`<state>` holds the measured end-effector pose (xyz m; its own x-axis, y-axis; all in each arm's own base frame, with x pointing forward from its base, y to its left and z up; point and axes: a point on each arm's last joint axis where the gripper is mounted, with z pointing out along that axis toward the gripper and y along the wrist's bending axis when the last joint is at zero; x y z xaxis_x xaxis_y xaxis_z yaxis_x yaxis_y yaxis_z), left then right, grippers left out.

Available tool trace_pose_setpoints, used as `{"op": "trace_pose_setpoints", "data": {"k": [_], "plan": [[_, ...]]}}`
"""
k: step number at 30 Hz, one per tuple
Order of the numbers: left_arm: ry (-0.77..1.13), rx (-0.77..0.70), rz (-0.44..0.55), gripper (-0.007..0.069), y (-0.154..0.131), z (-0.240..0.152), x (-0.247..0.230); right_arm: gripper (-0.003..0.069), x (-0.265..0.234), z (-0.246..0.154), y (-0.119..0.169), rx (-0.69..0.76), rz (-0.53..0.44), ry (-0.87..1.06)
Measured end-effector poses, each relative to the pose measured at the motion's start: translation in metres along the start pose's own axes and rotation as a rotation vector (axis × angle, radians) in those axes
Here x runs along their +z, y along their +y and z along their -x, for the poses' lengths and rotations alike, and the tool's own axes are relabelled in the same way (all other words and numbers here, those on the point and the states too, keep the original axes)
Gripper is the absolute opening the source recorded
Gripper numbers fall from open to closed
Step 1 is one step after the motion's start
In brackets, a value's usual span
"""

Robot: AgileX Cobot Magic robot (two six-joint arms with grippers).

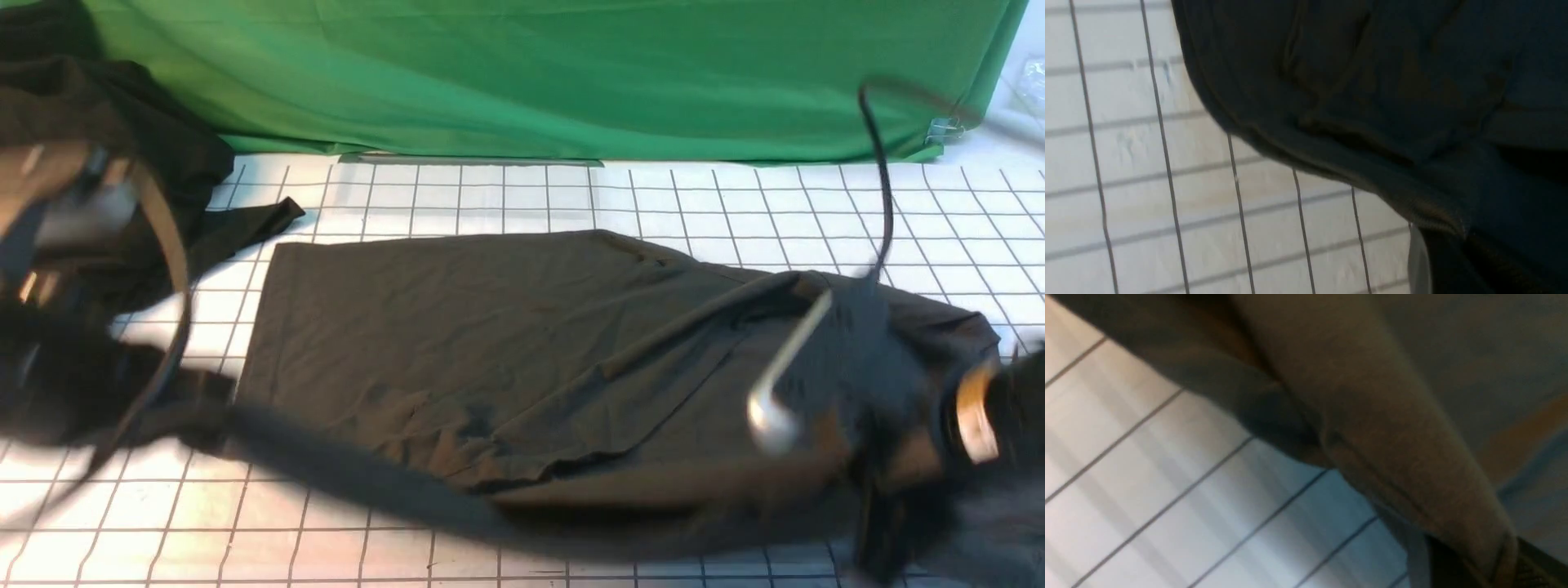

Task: Fold a long-sleeved shirt over a white checkered tablecloth.
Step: 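Fold the black garment in half by bringing its near edge over to the far edge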

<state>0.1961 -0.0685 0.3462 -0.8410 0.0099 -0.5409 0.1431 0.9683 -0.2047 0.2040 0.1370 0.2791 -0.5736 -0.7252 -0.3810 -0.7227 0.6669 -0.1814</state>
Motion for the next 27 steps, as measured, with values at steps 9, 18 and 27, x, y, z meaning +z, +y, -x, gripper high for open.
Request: {"op": "trace_pose_setpoints", "data": {"k": [9, 18, 27], "plan": [[0.003, -0.103, 0.045, 0.0022, 0.014, 0.113, 0.072, 0.0056, 0.036, 0.068, -0.08, 0.012, -0.078, 0.017], [0.108, -0.286, 0.078, 0.0022, 0.082, 0.16, 0.176, 0.0056, 0.096, 0.123, -0.139, 0.048, -0.112, -0.011], [0.152, -0.373, 0.113, 0.0022, 0.124, 0.155, 0.219, 0.0057, 0.159, 0.145, -0.15, 0.052, -0.11, -0.04]]}}
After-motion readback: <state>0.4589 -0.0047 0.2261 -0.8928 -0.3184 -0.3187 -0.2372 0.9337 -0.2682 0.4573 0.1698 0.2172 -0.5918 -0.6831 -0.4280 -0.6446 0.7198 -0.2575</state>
